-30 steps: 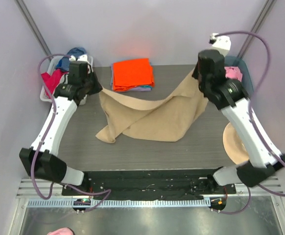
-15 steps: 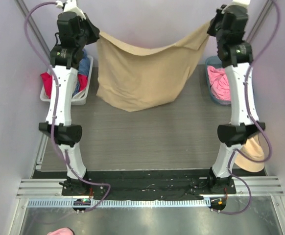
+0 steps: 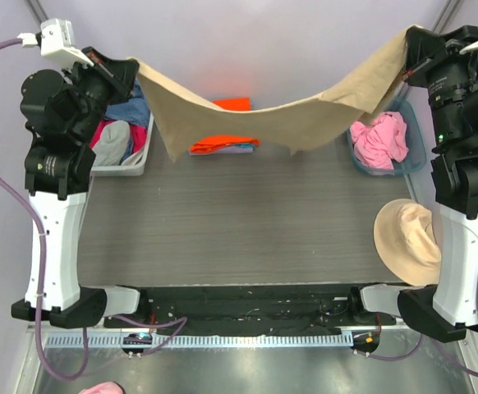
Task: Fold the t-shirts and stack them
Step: Flatten the tshirt out, then fold the tshirt
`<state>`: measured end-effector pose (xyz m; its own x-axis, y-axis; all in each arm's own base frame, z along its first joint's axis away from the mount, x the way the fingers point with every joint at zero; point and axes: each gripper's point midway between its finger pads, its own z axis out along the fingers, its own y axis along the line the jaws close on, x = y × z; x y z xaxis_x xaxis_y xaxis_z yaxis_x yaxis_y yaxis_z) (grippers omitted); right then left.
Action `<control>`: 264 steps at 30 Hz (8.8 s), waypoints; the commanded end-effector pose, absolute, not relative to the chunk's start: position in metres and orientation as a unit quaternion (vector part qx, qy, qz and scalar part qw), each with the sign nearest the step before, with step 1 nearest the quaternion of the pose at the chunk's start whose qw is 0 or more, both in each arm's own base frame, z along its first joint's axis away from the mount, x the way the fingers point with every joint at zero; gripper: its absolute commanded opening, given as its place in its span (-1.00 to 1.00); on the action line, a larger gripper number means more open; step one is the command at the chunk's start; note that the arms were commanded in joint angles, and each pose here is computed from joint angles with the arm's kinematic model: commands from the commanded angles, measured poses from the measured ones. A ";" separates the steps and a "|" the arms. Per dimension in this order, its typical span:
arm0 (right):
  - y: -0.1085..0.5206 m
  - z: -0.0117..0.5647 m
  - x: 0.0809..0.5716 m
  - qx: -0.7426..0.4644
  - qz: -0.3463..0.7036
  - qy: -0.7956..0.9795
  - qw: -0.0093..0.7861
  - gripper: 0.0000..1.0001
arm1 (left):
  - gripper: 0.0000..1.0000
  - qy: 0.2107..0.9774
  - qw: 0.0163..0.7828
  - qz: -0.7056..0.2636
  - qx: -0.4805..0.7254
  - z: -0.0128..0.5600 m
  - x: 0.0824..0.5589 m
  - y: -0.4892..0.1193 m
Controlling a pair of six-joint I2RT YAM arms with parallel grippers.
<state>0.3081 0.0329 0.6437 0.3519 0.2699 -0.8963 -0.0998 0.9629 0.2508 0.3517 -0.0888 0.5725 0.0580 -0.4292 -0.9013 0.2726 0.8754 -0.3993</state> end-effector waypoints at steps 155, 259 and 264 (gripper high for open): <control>0.044 0.148 0.168 0.278 0.124 0.893 0.330 0.40 | -1.00 0.886 0.333 0.034 -0.320 0.078 0.248 -0.004; 0.138 0.049 0.103 0.194 0.139 0.945 0.225 -0.98 | -1.00 0.866 0.353 0.049 -0.351 0.089 0.230 0.009; 0.128 0.080 0.110 0.211 0.135 0.934 0.254 -0.98 | -1.00 0.860 0.366 0.048 -0.353 0.098 0.227 0.012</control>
<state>0.0959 0.1373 0.0465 -0.8421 0.4152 -0.3443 0.3011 0.8914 0.3387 0.2239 0.0044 0.0785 -0.5254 -0.5807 -0.6218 -0.6380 0.7525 -0.1637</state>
